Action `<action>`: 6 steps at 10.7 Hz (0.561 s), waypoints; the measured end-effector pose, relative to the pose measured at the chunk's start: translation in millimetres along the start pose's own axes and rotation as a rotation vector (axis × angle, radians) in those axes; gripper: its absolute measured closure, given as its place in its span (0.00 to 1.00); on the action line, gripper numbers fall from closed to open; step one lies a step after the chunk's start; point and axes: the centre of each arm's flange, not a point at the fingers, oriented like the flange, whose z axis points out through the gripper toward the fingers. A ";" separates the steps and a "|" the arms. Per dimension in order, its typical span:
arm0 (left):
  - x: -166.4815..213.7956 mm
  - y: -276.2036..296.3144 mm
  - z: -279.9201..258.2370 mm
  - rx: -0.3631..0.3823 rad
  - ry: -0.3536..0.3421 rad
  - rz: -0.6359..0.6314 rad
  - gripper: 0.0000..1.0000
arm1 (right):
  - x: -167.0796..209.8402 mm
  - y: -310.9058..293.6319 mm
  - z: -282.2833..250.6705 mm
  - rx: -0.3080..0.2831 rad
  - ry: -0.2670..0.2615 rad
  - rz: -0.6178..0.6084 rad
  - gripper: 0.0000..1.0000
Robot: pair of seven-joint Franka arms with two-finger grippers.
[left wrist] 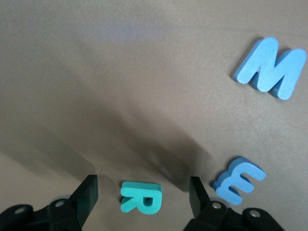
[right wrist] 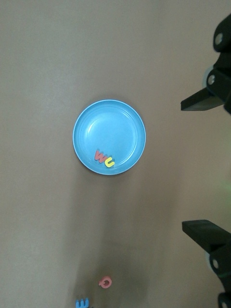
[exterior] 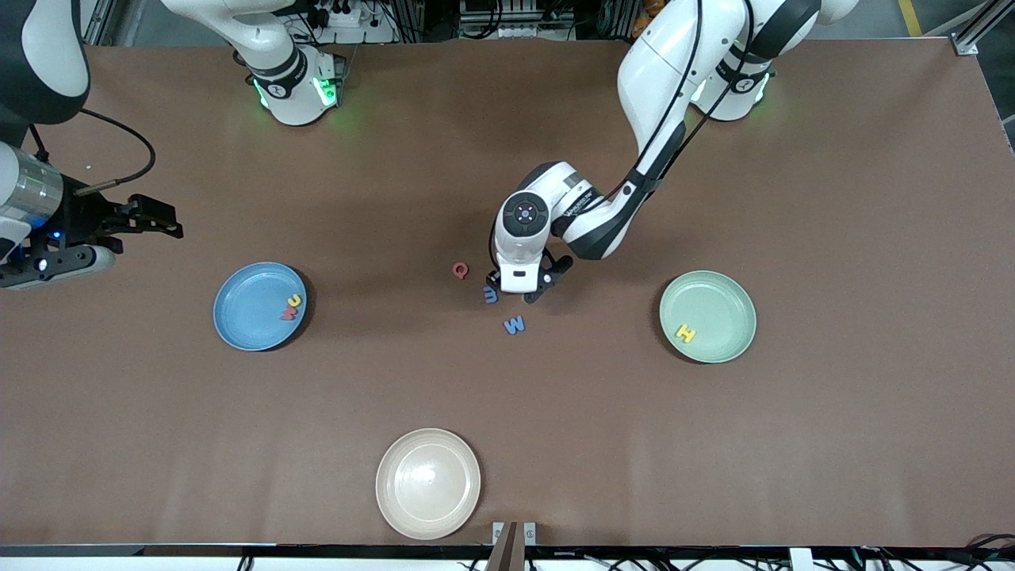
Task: Sort upper and lower case letters into plates
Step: 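Grasp the teal R with the left gripper while the right gripper withdraws, then carry the teal R to the green plate and open the left gripper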
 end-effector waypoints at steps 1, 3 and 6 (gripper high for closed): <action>-2.0 -0.1 0.3 0.000 0.000 0.003 0.16 | 1.3 -3.9 1.1 -0.003 -0.002 0.007 0.00; -3.0 0.0 0.4 0.000 0.001 0.004 0.33 | 2.6 -5.0 -5.2 -0.026 0.012 0.013 0.00; -3.0 1.8 -2.5 -0.007 0.002 0.007 0.63 | 1.0 4.3 -29.1 -0.044 0.061 0.124 0.00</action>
